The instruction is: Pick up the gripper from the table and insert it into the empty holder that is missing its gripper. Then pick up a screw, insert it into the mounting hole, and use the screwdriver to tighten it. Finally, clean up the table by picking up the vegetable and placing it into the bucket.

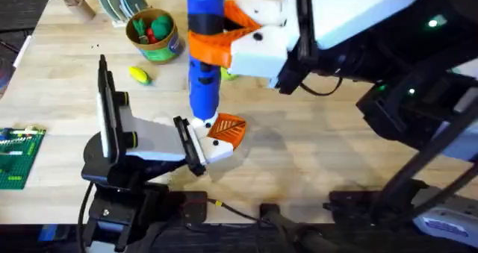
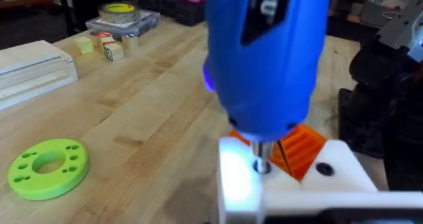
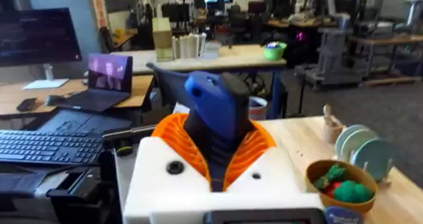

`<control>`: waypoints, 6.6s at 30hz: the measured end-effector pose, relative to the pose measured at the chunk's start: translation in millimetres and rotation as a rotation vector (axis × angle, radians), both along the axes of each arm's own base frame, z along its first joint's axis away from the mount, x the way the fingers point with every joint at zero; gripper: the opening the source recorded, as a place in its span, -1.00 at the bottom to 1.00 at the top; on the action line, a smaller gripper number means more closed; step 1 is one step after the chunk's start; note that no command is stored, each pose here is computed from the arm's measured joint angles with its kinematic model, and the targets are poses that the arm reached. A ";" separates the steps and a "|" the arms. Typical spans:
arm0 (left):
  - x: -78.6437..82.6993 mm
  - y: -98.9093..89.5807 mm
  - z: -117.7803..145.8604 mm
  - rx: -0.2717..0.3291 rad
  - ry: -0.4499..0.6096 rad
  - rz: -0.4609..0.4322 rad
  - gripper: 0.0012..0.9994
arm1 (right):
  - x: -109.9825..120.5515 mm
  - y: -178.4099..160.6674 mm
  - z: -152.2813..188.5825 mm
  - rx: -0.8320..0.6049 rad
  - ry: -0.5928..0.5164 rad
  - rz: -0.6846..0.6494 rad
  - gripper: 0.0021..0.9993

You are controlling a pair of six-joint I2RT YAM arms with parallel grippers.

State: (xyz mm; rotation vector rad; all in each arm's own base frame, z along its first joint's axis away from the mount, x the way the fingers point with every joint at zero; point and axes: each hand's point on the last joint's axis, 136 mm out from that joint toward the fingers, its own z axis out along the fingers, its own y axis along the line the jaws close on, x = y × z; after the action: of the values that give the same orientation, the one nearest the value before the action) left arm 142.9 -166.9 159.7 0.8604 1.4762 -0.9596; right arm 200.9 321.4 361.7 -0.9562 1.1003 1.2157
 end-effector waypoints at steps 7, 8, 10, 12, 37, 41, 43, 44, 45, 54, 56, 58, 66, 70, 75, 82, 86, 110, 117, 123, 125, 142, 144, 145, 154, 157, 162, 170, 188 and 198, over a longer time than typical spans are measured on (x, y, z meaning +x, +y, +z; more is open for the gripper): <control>0.0 0.0 0.0 0.000 0.000 0.000 -1.00 | 6.1 -5.9 5.3 0.018 -0.013 -0.022 -0.86; 0.0 0.0 0.0 0.000 0.000 0.000 -1.00 | 6.1 -5.9 5.3 0.019 -0.006 -0.020 -0.86; 0.0 0.0 0.0 0.000 0.000 0.000 -1.00 | 6.5 -5.6 3.7 0.015 0.009 -0.018 -0.86; 0.0 0.0 0.0 0.000 0.000 0.000 -1.00 | 6.8 -5.2 1.9 0.010 0.021 -0.016 -0.86; -0.1 -0.1 0.0 0.000 0.001 -0.001 -1.00 | 3.5 0.6 -9.0 -0.026 0.067 0.002 -0.87; -0.6 -0.3 -0.1 -0.001 0.002 -0.004 -1.00 | 7.9 -0.9 -14.2 -0.046 0.100 -0.023 -0.87; -0.5 -0.2 0.0 0.000 0.001 -0.003 -1.00 | 7.1 -1.8 -10.8 -0.036 0.089 -0.023 -0.87; -0.5 -0.2 0.0 0.000 0.001 -0.003 -1.00 | 5.6 -2.1 -7.3 -0.025 0.074 -0.018 -0.87; -0.2 -0.1 0.0 0.000 0.000 -0.001 -1.00 | 3.5 -3.0 0.1 0.003 0.039 -0.012 -0.87; -0.1 -0.1 0.0 0.000 0.000 -0.001 -1.00 | 5.9 -36.5 53.9 0.179 -0.175 -0.077 -0.87; -0.1 -0.1 0.0 0.000 0.000 -0.001 -1.00 | 17.7 -37.7 43.4 0.137 -0.150 -0.108 -0.87; -0.1 -0.1 0.0 0.000 0.000 -0.001 -1.00 | 32.7 -39.6 26.5 0.068 -0.134 -0.151 -0.87; -0.1 -0.1 0.0 0.000 0.000 -0.001 -1.00 | 127.3 -98.0 -68.0 -0.338 -0.147 -0.549 -0.88; -0.1 -0.1 0.0 0.000 0.000 -0.001 -1.00 | 157.9 -137.2 -103.6 -0.564 -0.229 -0.723 -0.88; -0.1 -0.1 0.0 0.000 0.000 -0.001 -1.00 | 178.4 -168.3 -165.7 -0.935 -0.352 -0.784 -0.88; -0.1 -0.1 0.0 0.000 0.000 -0.001 -1.00 | 192.8 -189.0 -240.4 -1.300 -0.492 -0.681 -0.88; -0.1 -0.1 0.0 0.000 0.000 -0.001 -1.00 | 190.3 -189.1 -269.3 -1.391 -0.510 -0.601 -0.88; -0.1 -0.1 0.0 0.000 0.000 -0.001 -1.00 | 177.4 -176.5 -306.2 -1.510 -0.441 -0.467 0.98; -0.1 -0.1 0.0 0.000 0.000 -0.001 -1.00 | 161.7 -168.6 -294.0 -1.320 -0.098 -0.623 0.99; -0.1 -0.1 0.0 0.002 -0.004 -0.001 -0.68 | 164.1 -166.2 -241.1 -1.105 0.023 -0.784 0.99; -0.1 -0.1 0.0 0.003 -0.006 -0.001 -0.33 | 163.4 -166.0 -224.7 -1.035 0.057 -0.823 0.99; 0.0 0.0 0.1 0.005 -0.011 -0.001 -0.97 | 157.9 -166.1 -183.8 -0.705 0.359 -0.947 0.99; 0.0 0.0 0.1 0.005 -0.013 -0.001 -0.46 | 157.9 -166.1 -183.8 -0.682 0.391 -0.953 0.99; 0.0 0.0 0.0 0.006 -0.013 -0.001 -0.15 | 157.8 -166.1 -183.9 -0.673 0.405 -0.956 0.99; 0.0 0.0 0.0 0.004 -0.009 0.000 0.98 | 157.8 -166.1 -184.1 -0.636 0.458 -0.965 0.99; 0.0 0.0 0.0 0.004 -0.010 -0.001 0.99 | 157.3 -166.2 -185.0 -0.635 0.467 -0.966 0.99; 0.0 0.0 0.2 0.004 -0.011 0.000 0.99 | 154.7 -167.3 -189.6 -0.647 0.490 -0.964 0.99; 19.8 11.0 5.1 -0.026 0.055 0.140 0.99 | 154.9 -167.3 -189.5 -0.643 0.493 -0.965 0.99; 31.5 85.9 103.0 0.038 0.148 0.688 0.99 | 154.8 -167.3 -189.4 -0.641 0.496 -0.966 0.99; 39.7 120.8 135.0 0.218 0.262 0.883 0.99 | 154.9 -167.3 -189.4 -0.641 0.496 -0.966 0.99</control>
State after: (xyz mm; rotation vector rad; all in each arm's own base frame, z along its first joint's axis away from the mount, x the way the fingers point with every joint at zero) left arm 182.6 -46.1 294.7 0.1554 1.9510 -0.2498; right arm 355.8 154.0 172.3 -0.4203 2.0961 0.2719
